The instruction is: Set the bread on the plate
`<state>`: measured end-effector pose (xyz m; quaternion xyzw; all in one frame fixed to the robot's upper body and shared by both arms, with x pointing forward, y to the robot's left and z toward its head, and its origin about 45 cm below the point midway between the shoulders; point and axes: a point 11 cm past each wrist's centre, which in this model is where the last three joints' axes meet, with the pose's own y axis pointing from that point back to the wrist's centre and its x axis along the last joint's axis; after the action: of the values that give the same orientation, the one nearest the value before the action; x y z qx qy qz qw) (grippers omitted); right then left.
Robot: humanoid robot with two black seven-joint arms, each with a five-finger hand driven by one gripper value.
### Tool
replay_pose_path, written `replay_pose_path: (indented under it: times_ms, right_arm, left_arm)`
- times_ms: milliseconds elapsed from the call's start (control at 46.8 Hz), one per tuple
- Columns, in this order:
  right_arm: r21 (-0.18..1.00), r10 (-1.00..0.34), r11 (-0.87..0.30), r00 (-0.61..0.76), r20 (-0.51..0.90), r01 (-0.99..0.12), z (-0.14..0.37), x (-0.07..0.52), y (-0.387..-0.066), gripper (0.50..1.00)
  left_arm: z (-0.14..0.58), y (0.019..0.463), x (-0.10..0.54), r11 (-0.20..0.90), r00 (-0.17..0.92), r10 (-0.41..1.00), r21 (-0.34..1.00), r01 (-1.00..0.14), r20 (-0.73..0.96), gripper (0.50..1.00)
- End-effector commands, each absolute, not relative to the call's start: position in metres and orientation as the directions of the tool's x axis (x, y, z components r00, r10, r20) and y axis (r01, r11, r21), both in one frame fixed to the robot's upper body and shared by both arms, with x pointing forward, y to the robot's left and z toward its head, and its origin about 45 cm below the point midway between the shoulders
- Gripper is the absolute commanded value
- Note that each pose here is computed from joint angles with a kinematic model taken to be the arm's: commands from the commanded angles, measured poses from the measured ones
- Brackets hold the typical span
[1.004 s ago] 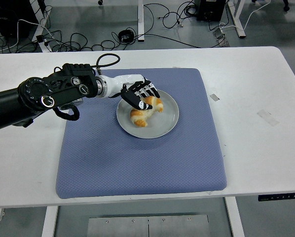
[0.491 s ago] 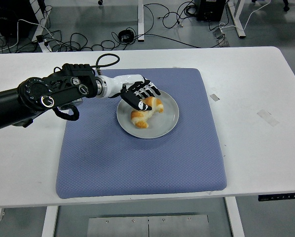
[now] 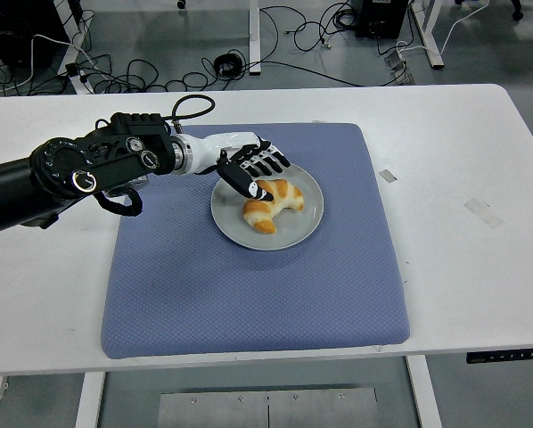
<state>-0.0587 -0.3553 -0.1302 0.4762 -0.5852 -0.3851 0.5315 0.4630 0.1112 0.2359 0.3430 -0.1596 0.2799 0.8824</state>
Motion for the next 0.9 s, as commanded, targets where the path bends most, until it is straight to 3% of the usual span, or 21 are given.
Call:
replay_pose_path:
  times_ms: [0,171,491,620,876]
  right_arm:
    - [0.957,-0.967,0.250,0.019,0.255,-0.147,-0.130,-0.059,-0.355,1.000]
    - [0.957,-0.967,0.250,0.019,0.255,-0.149,-0.130,-0.058,-0.355,1.000]
    - [0.957,-0.967,0.250,0.017,0.255,-0.148,-0.130,-0.058,-0.355,1.000]
    - [0.957,-0.967,0.250,0.019,0.255,-0.149,-0.130,-0.058,-0.355,1.000]
    - [0.957,-0.967,0.250,0.019,0.255,-0.149,-0.130,-0.058,-0.355,1.000]
  left_arm:
    - [0.239,0.113,0.465,0.607,0.789,0.389,0.511,-0.608,0.476,0.848]
    - [0.251,0.113,0.470,0.618,0.779,0.451,0.477,-0.625,0.436,0.890]
    - [0.282,0.118,0.482,0.636,0.737,0.567,0.373,-0.675,0.368,0.917]
    - [0.291,0.127,0.488,0.624,0.720,0.586,0.359,-0.694,0.373,0.948]
    - [0.329,0.157,0.504,0.592,0.642,0.698,0.247,-0.767,0.318,0.958]
